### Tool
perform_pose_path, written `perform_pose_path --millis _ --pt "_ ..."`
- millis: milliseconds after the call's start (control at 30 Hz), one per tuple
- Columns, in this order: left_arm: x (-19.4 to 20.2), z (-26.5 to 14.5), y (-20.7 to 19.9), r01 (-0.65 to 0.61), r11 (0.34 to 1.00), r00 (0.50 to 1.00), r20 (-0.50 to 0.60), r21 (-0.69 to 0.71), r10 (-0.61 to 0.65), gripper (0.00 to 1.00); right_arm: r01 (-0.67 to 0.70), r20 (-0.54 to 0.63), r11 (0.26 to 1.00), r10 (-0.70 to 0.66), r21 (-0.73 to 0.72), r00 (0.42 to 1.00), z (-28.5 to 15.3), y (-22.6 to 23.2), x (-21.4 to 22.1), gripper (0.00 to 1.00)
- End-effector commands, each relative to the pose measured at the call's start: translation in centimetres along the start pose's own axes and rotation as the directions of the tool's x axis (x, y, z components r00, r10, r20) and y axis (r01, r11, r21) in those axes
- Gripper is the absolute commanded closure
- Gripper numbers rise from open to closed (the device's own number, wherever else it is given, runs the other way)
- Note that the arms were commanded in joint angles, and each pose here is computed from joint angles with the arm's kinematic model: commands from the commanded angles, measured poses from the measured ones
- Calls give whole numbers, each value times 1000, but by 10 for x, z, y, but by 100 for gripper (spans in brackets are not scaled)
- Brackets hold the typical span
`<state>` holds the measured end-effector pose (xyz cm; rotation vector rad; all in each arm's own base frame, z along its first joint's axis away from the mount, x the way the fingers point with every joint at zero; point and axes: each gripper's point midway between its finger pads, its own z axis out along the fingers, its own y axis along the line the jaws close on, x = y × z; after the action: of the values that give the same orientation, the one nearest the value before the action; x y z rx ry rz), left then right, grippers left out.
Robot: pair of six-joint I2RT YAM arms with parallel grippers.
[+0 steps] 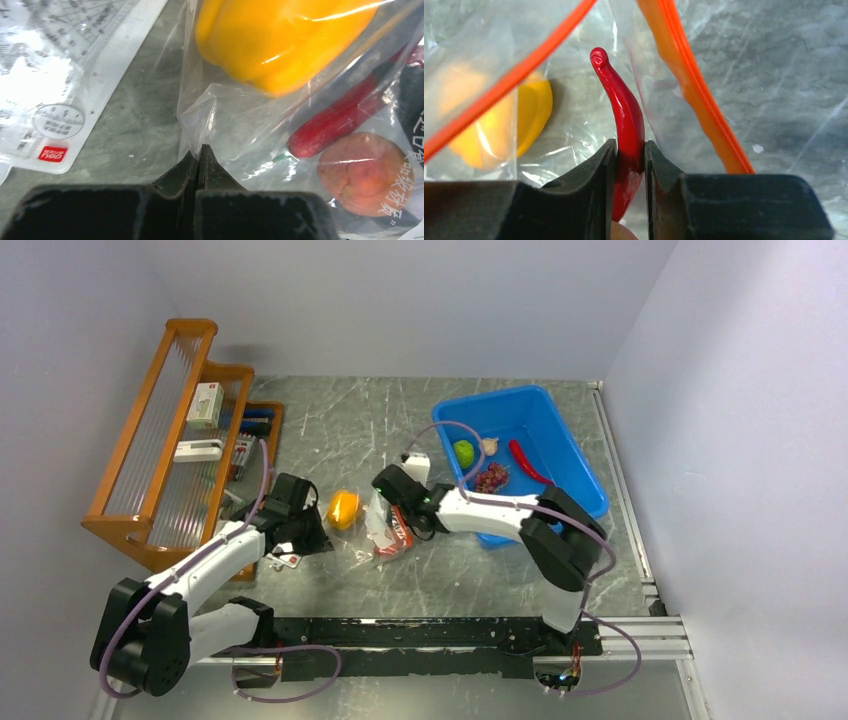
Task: Open the zip-top bag and remove the fake food
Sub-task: Pick up the fake vegetable from the zipper food storage bag.
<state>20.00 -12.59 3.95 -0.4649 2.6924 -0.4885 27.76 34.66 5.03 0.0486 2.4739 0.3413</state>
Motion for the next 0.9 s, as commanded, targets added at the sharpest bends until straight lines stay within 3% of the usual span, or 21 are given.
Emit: perform_pose_path --millis 0,133,333,467,867 --pt "6 6 -19 -36 993 998 -56 115 42 93 -50 146 961 92 -270 985 -30 22 -19 98" --pt "13 10 -32 -46 979 993 -102 199 67 93 -62 252 876 204 -478 946 -56 36 -35 97" --pt "16 12 -36 -46 974 990 -119 224 74 93 71 350 782 194 -619 917 -77 55 -42 96" --pt "12 8 -37 -48 975 992 -101 218 71 93 185 387 749 102 -636 916 -80 66 -32 96" --pt "-12 -16 -4 152 987 980 124 51 -157 93 241 430 766 50 -595 902 -90 49 -30 97"
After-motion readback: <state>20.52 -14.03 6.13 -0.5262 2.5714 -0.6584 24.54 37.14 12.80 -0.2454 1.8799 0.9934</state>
